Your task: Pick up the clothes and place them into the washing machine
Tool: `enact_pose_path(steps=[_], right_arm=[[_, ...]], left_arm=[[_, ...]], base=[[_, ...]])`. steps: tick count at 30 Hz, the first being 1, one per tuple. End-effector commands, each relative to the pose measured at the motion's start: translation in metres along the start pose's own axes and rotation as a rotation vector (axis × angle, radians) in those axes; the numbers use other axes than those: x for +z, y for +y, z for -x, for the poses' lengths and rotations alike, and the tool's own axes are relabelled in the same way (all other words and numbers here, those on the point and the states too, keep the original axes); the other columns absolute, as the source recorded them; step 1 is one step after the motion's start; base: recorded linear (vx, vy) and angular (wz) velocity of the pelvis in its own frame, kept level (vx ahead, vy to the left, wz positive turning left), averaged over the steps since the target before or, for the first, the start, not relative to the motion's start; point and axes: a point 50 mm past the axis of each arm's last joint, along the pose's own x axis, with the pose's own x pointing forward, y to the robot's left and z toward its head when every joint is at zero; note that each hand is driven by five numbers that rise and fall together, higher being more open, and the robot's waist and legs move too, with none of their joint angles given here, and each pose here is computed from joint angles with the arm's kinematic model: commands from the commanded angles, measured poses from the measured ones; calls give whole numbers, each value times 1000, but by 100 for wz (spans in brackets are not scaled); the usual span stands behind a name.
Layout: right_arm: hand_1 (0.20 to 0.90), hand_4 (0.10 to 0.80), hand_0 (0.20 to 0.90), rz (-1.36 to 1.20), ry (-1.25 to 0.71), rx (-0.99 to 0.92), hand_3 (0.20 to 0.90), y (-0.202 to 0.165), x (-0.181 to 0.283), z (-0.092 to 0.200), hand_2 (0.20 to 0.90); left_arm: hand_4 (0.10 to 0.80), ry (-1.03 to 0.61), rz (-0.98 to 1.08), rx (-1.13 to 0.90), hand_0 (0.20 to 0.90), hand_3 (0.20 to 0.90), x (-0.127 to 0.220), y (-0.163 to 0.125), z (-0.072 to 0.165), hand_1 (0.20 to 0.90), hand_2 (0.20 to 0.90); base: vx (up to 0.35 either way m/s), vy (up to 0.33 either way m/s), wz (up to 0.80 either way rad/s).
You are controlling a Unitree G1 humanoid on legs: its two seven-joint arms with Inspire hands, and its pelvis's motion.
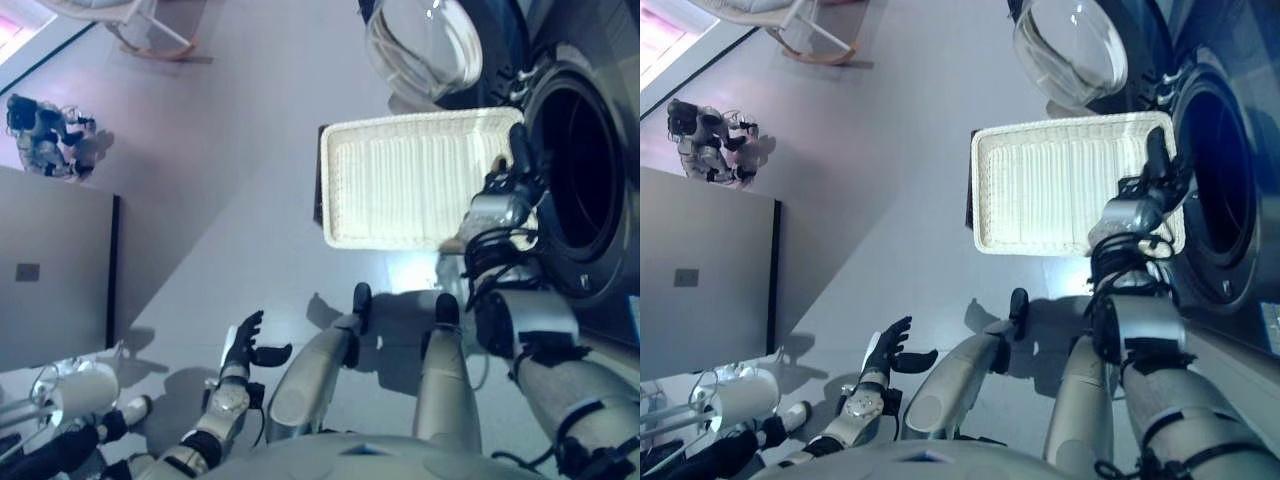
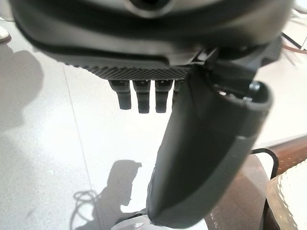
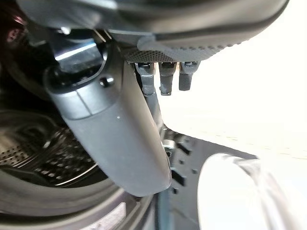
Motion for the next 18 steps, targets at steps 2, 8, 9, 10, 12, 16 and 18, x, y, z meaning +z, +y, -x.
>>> enact_pose_path(steps=[2,8,9,10,12,16,18], right_arm=[[900,800,900,-6,-26,189,900,0,-6,18,900],[900,800,900,123,130,144,900,-74,-40,50,900],[900,800,900,165,163,139,900,-89,-44,56,900],[900,800,900,200,189,116,900,-104,-46,60,900],[900,800,900,304,236,79,900,-133,-46,68,900],[900,800,900,542,349,17,900,-195,-39,86,900],[900,800,900,618,378,-12,900,-212,-37,92,900]], left_arm=[[800,120,7,134,900,900,-28,37,4,900,900],[800,236,45,184,900,900,-52,47,13,900,900],[800,256,61,193,900,900,-57,49,16,900,900],[800,270,74,200,900,900,-60,51,18,900,900],[800,276,112,214,900,900,-62,55,19,900,900],[800,289,133,198,900,900,-69,58,23,900,900],[800,293,127,190,900,900,-71,59,25,900,900]], base=[[62,16,-2],[94,19,-7],[89,5,-10],[97,-4,-14],[94,4,-24],[72,-2,-18],[38,-9,-8]])
